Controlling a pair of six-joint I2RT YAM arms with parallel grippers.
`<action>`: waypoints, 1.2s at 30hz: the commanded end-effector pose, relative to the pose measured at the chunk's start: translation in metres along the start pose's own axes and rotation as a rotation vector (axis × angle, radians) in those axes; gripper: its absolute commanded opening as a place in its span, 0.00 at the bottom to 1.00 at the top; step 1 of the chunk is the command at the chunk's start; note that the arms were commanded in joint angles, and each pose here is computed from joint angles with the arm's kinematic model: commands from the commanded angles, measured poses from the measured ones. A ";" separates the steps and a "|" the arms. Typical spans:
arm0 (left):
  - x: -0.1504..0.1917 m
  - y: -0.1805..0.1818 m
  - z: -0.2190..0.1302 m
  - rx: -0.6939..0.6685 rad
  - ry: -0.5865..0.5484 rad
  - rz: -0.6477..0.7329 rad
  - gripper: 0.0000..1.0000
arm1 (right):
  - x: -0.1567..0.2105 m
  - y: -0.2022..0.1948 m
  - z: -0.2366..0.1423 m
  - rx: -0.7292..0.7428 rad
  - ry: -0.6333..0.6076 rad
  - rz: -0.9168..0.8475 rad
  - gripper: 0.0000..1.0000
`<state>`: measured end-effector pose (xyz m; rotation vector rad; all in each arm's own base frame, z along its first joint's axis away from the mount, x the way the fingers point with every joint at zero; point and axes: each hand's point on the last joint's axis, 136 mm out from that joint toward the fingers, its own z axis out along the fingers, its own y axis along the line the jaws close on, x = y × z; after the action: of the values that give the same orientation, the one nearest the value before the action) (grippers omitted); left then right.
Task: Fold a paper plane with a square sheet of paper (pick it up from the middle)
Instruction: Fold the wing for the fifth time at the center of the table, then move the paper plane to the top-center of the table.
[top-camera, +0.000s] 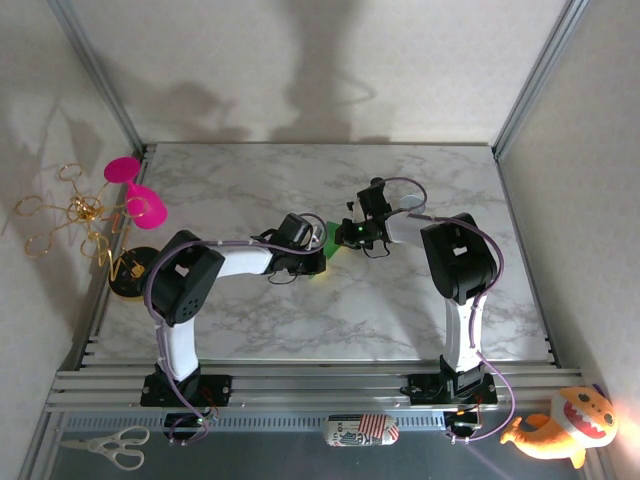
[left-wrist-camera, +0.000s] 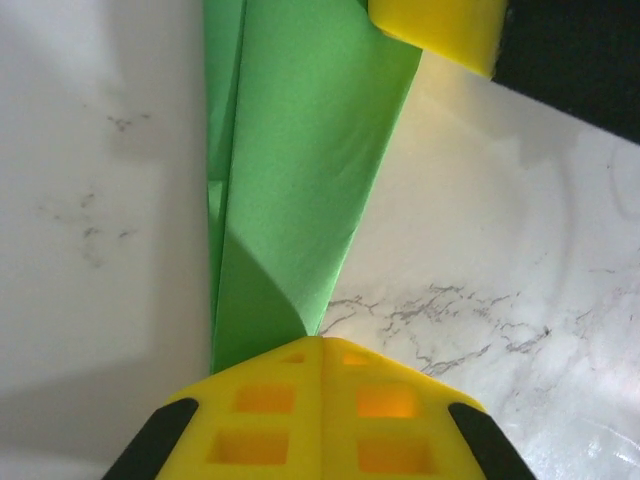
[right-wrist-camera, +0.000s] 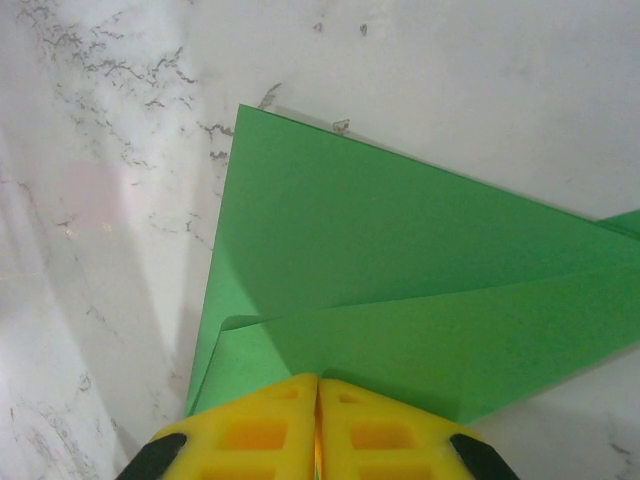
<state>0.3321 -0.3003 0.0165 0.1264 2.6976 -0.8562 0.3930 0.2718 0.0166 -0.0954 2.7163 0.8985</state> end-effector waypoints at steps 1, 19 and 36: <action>0.058 0.031 -0.005 -0.118 0.193 -0.033 0.00 | 0.036 -0.055 0.019 0.193 0.103 0.054 0.11; 0.071 0.035 -0.023 -0.177 0.268 0.018 0.00 | 0.031 -0.046 0.016 0.164 0.097 0.031 0.12; -0.091 0.011 -0.143 -0.199 -0.398 -0.065 0.51 | -0.024 0.021 -0.075 0.182 -0.111 -0.044 0.37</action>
<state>0.3686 -0.2491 0.1349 -0.0090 2.4947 -0.7134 0.3990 0.2553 0.0838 -0.1077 2.6436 0.7523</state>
